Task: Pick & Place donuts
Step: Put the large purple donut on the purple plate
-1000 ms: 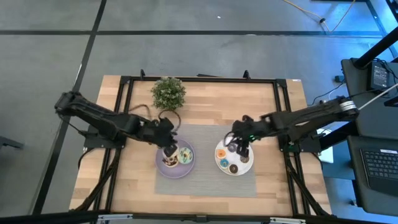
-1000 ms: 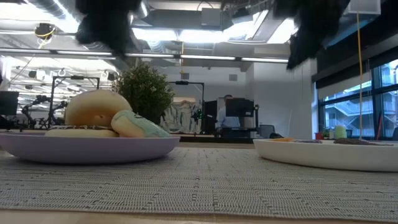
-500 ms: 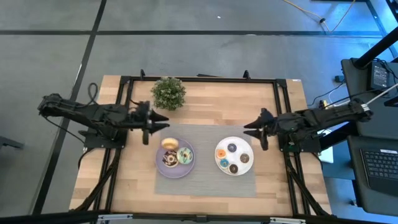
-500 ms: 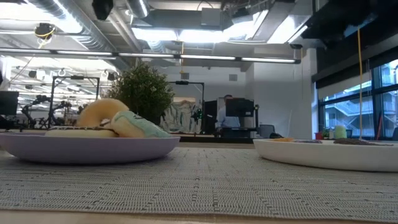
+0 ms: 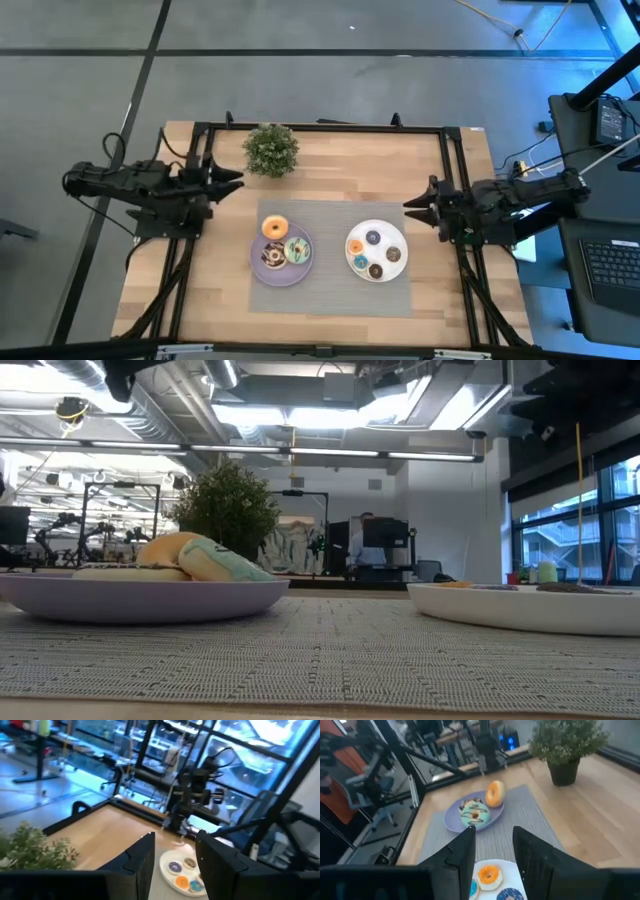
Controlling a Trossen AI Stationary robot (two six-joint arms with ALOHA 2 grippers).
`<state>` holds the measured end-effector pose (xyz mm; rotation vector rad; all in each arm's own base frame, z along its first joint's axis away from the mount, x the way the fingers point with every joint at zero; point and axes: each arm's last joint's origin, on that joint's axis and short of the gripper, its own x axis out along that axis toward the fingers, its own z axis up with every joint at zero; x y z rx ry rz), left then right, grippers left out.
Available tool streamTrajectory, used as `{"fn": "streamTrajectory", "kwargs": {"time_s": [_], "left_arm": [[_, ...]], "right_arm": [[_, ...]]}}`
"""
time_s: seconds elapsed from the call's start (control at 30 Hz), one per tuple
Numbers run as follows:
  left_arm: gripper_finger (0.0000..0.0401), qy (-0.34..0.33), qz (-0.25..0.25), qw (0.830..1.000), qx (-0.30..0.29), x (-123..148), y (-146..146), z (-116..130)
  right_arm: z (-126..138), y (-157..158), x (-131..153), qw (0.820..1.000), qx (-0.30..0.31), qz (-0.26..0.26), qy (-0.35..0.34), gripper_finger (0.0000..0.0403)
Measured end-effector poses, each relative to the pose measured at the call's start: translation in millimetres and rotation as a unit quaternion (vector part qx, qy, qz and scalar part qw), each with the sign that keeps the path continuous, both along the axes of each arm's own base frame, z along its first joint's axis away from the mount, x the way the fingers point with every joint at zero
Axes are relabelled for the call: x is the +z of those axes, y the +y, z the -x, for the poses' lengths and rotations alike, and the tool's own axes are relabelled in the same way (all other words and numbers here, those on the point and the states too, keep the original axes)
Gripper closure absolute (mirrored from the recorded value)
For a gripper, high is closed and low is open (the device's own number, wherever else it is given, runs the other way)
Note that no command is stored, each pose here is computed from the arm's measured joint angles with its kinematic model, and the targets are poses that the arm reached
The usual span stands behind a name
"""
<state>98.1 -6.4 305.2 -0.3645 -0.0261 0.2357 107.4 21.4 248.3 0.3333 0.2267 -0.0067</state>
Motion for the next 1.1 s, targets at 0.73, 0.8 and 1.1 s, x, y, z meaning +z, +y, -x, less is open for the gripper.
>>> {"fn": "streamTrajectory", "kwargs": {"time_s": [0.73,0.8,1.1], "left_arm": [[0.027,0.269,0.124,0.951,0.092,-95,-3,-28],[0.0269,0.292,0.128,0.942,0.104,-103,-5,-37],[0.027,0.376,0.159,0.907,0.099,-135,-13,-68]], "right_arm": [[9,-1,-17,0.996,0.013,-0.048,-0.071,0.0271],[9,-1,-17,0.996,0.013,-0.048,-0.072,0.0271],[9,-1,-15,0.996,0.013,-0.049,-0.079,0.0271]]}}
